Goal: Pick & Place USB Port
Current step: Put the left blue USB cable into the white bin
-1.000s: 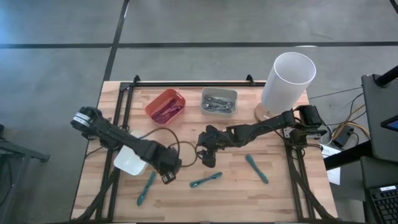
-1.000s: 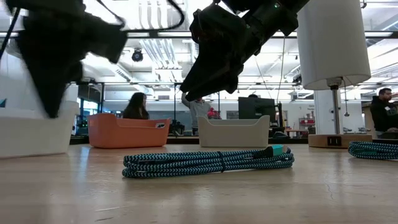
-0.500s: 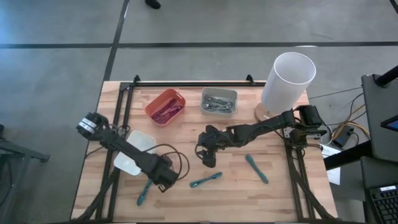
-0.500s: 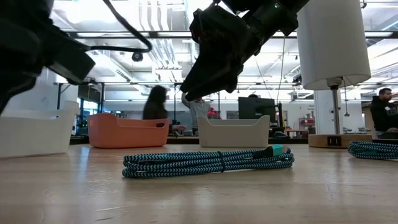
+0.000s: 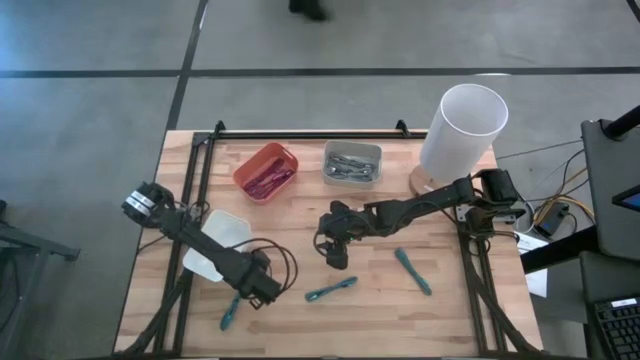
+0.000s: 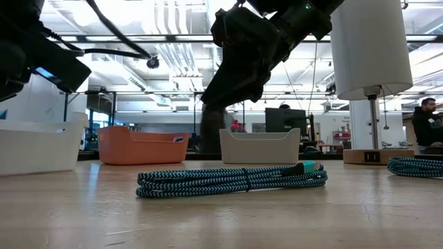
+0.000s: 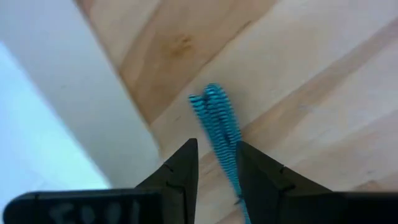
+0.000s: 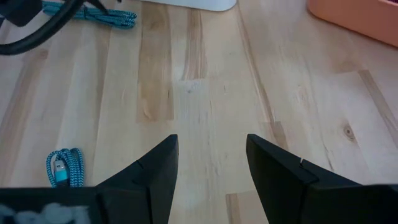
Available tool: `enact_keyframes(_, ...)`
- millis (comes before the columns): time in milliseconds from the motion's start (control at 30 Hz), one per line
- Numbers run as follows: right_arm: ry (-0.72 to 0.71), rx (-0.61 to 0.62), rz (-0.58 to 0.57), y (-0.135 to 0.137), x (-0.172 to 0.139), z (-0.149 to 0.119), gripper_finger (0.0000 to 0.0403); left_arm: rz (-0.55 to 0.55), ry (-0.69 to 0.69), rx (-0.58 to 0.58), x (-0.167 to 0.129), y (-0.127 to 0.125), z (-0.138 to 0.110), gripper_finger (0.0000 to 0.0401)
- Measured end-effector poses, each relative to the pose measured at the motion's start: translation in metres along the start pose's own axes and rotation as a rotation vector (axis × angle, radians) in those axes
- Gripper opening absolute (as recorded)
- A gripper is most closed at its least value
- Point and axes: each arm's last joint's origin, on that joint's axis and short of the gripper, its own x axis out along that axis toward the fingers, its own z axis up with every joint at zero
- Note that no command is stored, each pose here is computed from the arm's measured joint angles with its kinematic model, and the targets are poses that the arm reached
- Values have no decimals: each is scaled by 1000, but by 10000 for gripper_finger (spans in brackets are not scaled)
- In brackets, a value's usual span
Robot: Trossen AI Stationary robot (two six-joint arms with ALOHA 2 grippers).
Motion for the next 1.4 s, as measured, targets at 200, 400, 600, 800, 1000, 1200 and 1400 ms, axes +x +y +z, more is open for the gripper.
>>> enact_keyframes(200,0,-6,0,0,0,0,187,-11,-3,-27,2,-3,-2,99)
enact_keyframes(400,0,-2,0,0,0,0,187,28,4,-22,13,-6,-5,99)
enact_keyframes(600,1,14,0,0,0,0,187,64,11,-25,23,-9,-3,99)
enact_keyframes(800,4,31,-1,0,0,-1,187,83,26,-11,29,-11,-2,98)
enact_keyframes(1000,5,31,-1,0,0,-2,187,69,24,7,27,-10,-3,55)
enact_keyframes(1200,6,37,1,1,1,-2,187,63,-1,38,24,-10,-2,10)
enact_keyframes(1400,21,51,-1,1,2,-8,187,23,-72,99,12,-19,1,9)
